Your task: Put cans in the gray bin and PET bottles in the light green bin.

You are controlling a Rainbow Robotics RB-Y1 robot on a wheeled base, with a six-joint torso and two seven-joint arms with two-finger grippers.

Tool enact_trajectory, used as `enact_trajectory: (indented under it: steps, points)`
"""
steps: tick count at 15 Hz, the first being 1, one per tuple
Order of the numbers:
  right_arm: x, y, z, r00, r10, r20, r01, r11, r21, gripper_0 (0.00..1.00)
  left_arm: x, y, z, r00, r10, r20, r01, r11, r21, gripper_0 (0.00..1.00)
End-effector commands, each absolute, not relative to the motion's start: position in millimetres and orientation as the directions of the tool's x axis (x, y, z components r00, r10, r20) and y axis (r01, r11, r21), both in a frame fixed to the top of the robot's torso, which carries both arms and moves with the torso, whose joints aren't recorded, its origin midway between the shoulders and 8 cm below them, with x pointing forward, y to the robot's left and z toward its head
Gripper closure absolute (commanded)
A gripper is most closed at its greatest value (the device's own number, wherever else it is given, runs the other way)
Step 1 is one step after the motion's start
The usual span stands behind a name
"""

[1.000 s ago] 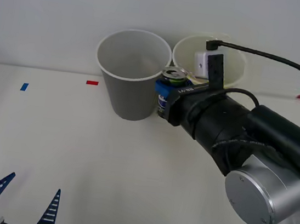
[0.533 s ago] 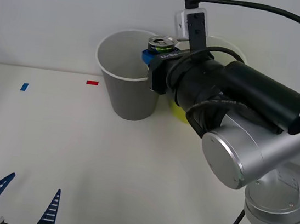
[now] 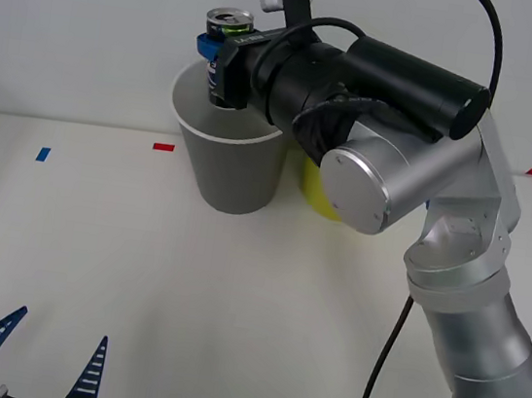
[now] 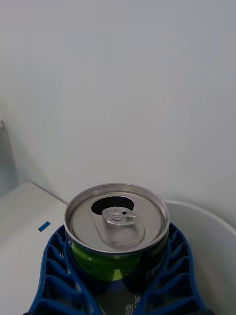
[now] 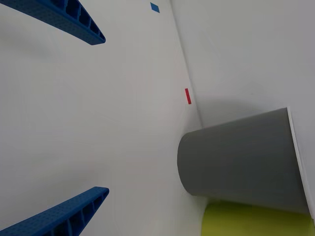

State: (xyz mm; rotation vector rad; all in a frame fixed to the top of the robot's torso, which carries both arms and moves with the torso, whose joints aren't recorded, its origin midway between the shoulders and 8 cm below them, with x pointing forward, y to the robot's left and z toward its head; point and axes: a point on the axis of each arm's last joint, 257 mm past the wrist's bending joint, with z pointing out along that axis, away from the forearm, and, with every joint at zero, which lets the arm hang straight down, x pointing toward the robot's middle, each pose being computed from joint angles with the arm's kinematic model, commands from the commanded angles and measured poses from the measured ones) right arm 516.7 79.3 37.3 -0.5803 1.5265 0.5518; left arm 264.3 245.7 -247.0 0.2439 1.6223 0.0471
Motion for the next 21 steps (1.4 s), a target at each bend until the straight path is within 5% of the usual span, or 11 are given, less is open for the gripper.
enact_trajectory:
  steps: [1,7,21]
  points:
    - [532.2,86.4,53.7,0.018,-0.023,-1.000,-0.666,0.746,-0.029,0.99,264.3,245.7,-247.0,-0.047,0.186,-0.981,0.129,0.976,0.179,0.00]
    - [567.1,90.0,75.8,0.102,0.032,-0.994,-0.649,0.759,-0.042,0.99,264.3,245.7,-247.0,-0.047,0.186,-0.981,0.129,0.976,0.179,0.00]
    - [578.3,82.0,68.2,0.130,-0.028,-0.991,-0.615,0.782,-0.103,1.00,264.3,245.7,-247.0,-0.047,0.186,-0.981,0.129,0.976,0.179,0.00]
